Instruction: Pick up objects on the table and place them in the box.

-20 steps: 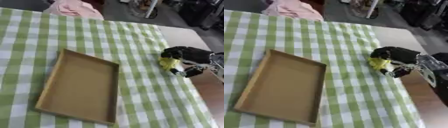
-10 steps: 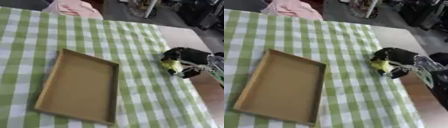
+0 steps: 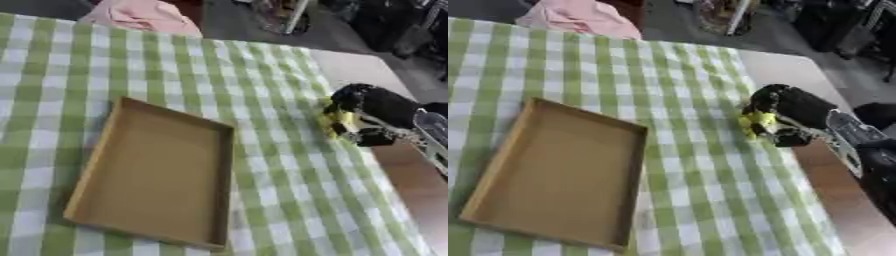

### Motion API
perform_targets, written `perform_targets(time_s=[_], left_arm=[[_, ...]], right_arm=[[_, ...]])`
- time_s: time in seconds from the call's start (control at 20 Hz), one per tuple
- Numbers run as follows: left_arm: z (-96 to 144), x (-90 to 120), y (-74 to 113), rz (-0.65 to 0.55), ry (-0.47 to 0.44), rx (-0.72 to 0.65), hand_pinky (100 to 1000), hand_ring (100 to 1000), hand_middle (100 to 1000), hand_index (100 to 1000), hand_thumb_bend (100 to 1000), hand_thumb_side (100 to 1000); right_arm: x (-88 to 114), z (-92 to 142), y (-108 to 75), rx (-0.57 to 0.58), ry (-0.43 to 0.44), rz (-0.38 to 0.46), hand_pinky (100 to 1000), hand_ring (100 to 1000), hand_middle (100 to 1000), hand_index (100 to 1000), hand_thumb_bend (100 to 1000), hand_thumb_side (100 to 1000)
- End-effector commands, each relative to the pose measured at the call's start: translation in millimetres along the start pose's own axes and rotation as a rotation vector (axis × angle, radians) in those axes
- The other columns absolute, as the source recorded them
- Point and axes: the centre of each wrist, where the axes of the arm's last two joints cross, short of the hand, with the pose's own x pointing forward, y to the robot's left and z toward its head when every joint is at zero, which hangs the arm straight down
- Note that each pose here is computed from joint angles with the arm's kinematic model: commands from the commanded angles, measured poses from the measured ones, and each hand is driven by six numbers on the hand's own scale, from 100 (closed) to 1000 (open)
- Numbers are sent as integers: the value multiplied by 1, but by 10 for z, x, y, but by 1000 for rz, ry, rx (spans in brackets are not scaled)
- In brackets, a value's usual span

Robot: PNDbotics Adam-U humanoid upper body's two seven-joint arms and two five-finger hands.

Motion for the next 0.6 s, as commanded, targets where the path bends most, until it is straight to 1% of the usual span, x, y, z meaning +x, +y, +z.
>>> perform_targets(time_s=[0.05, 0.1, 0.15, 0.2, 0.25, 0.3, 0.45, 0.6], left_arm=[[-48, 95, 36, -30, -19, -14, 568, 781, 806, 512, 100, 738], [-49, 96, 37, -31, -19, -14, 568, 781, 806, 511, 100, 738], [-50, 96, 37, -31, -19, -14, 569, 781, 807, 511, 100, 738], [-50, 96, 38, -31, -18, -14, 569, 781, 807, 511, 100, 739], [-48, 94, 39, -31, -17, -15, 569, 782, 807, 510, 100, 739], [-46, 93, 40, -31, -16, -16, 569, 782, 807, 510, 100, 740], [-42, 88, 44, -32, -13, -16, 569, 782, 808, 509, 100, 741], [-42, 80, 43, -28, -12, -20, 569, 782, 808, 509, 100, 741]], right_arm=[[-58, 28, -57, 39, -7, 34, 814, 838, 729, 887, 234, 156], [-61, 40, -46, 63, -5, 37, 824, 868, 778, 928, 277, 163], [-68, 47, -45, 81, -1, 42, 830, 883, 806, 947, 308, 158], [-75, 48, -52, 91, 4, 47, 831, 889, 814, 950, 323, 159], [-85, 46, -65, 93, 12, 52, 830, 891, 819, 950, 311, 149], [-90, 45, -75, 92, 19, 56, 830, 891, 818, 949, 324, 152], [-96, 42, -88, 77, 31, 58, 817, 875, 789, 914, 228, 154], [-89, 33, -83, 72, 38, 61, 799, 854, 754, 882, 212, 141]])
